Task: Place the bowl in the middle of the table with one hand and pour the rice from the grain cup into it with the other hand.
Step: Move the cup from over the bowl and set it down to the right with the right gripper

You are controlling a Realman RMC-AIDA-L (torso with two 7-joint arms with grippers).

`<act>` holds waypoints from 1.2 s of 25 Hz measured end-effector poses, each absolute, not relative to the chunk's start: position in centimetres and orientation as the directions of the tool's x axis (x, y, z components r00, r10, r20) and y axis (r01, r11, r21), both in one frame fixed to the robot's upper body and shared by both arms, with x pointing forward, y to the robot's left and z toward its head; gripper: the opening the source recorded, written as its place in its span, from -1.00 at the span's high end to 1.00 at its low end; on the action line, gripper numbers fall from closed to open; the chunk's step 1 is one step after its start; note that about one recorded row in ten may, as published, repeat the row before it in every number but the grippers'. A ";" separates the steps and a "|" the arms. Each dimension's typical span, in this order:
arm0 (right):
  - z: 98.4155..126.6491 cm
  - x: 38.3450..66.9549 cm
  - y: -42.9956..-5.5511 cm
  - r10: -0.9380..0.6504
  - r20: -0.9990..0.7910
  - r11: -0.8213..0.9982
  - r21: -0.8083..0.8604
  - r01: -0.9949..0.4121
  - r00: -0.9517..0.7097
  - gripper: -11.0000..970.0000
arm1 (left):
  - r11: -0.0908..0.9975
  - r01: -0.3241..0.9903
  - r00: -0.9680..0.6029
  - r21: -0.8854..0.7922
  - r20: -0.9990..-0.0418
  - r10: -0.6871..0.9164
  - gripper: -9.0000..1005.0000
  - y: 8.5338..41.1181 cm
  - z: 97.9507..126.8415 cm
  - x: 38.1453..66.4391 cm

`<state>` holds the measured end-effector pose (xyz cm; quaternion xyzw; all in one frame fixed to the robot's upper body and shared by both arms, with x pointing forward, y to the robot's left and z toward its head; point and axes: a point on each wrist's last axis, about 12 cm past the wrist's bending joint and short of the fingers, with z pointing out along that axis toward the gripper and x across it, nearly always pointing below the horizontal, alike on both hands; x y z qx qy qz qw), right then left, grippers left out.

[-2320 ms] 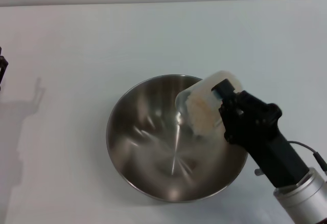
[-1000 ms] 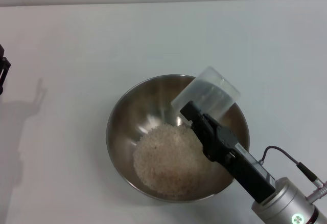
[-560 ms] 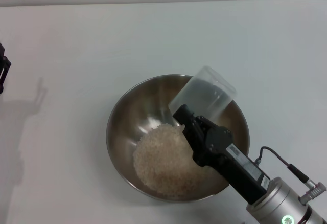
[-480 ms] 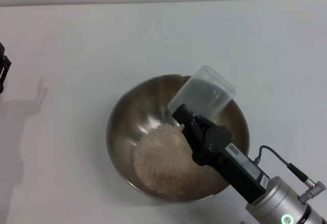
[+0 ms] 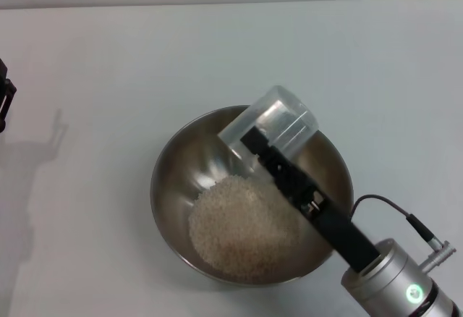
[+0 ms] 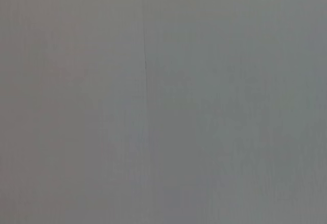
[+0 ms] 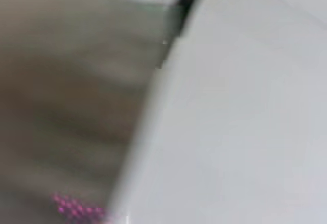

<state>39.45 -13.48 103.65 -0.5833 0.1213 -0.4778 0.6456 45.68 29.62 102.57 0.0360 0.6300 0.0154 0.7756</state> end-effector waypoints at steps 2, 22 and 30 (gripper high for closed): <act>104.0 39.7 -13.4 -0.792 0.220 0.014 -0.926 0.377 0.569 0.95 | 0.997 0.022 0.207 0.075 -0.976 0.069 -0.69 29.6 102.6 45.7; 105.3 41.9 -18.7 -0.159 -0.845 0.935 -0.295 -0.197 0.510 0.95 | 0.998 0.024 0.208 0.064 -0.977 0.057 -0.69 29.6 102.6 45.6; 104.2 42.4 -25.8 0.071 -0.887 0.979 -0.025 -0.200 0.456 0.95 | 0.998 0.024 0.204 0.064 -0.977 0.058 -0.69 29.6 102.5 45.6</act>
